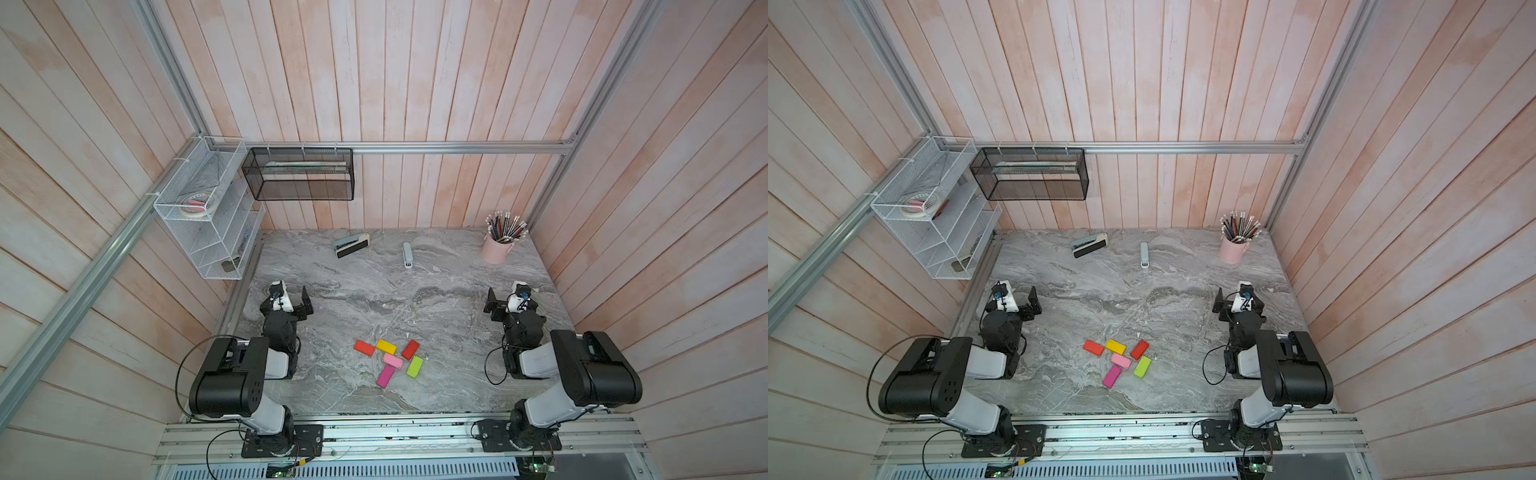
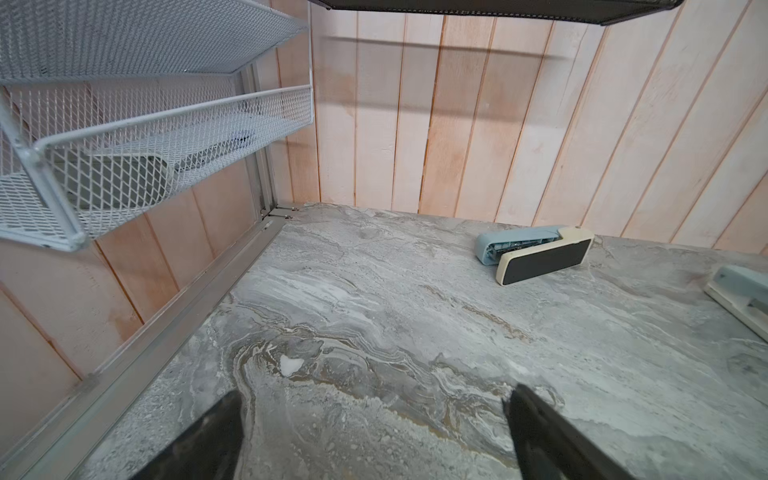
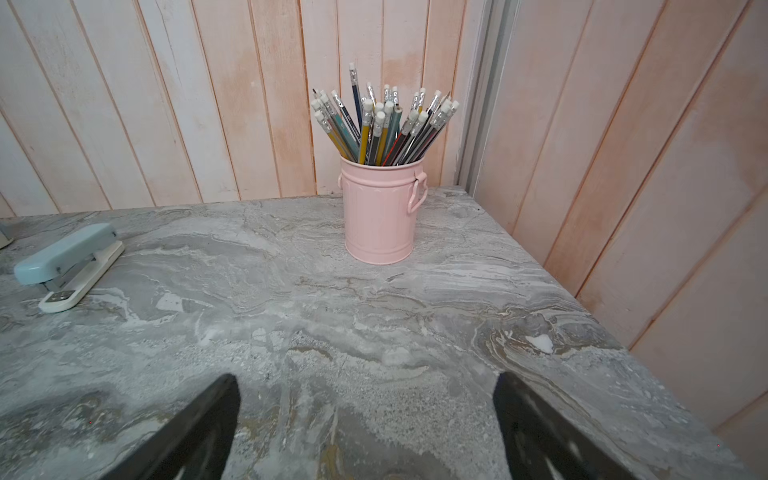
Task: Assemble the number 6 with building blocks
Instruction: Pick up the building block from the center of the board.
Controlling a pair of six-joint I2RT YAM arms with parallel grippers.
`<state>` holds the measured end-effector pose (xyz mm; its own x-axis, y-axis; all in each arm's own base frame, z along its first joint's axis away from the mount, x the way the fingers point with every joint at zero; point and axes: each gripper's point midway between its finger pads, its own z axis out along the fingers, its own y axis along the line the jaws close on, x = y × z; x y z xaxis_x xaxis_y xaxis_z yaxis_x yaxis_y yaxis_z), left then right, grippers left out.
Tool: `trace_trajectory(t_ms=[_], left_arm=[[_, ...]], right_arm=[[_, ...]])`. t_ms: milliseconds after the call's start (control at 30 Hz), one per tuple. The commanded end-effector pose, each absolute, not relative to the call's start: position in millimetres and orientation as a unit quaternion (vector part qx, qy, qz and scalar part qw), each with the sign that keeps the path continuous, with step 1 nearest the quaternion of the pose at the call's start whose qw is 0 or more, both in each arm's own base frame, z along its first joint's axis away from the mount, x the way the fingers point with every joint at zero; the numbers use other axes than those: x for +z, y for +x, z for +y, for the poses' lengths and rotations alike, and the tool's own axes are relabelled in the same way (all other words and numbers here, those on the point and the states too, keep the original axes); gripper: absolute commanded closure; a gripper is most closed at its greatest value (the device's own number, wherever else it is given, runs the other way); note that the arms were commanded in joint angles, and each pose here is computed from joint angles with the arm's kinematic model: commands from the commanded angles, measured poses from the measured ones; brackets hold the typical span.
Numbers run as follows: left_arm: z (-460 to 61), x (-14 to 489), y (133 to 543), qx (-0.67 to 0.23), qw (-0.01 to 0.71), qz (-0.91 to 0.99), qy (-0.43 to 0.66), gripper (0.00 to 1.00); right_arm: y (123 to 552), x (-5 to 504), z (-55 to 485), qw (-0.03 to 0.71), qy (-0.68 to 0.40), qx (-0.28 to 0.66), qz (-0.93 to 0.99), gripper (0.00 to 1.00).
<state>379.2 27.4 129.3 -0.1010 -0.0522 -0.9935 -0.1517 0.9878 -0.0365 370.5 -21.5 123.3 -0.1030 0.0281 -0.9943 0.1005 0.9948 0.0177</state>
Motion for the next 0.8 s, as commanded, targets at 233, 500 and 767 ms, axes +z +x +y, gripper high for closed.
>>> trace_trajectory(t_ms=[233, 500, 767], left_arm=[[25, 132, 384, 0.036, 0.669, 0.740, -0.062, 0.00], [24, 132, 383, 0.035, 0.670, 0.739, -0.061, 0.00], [20, 140, 385, 0.039, 0.670, 0.740, -0.050, 0.00]], right_arm=[[374, 130, -23, 0.675, 0.049, -0.020, 0.736, 0.02], [373, 130, -26, 0.675, 0.057, -0.026, 0.736, 0.02], [369, 145, -39, 0.680, 0.095, -0.073, 0.724, 0.02]])
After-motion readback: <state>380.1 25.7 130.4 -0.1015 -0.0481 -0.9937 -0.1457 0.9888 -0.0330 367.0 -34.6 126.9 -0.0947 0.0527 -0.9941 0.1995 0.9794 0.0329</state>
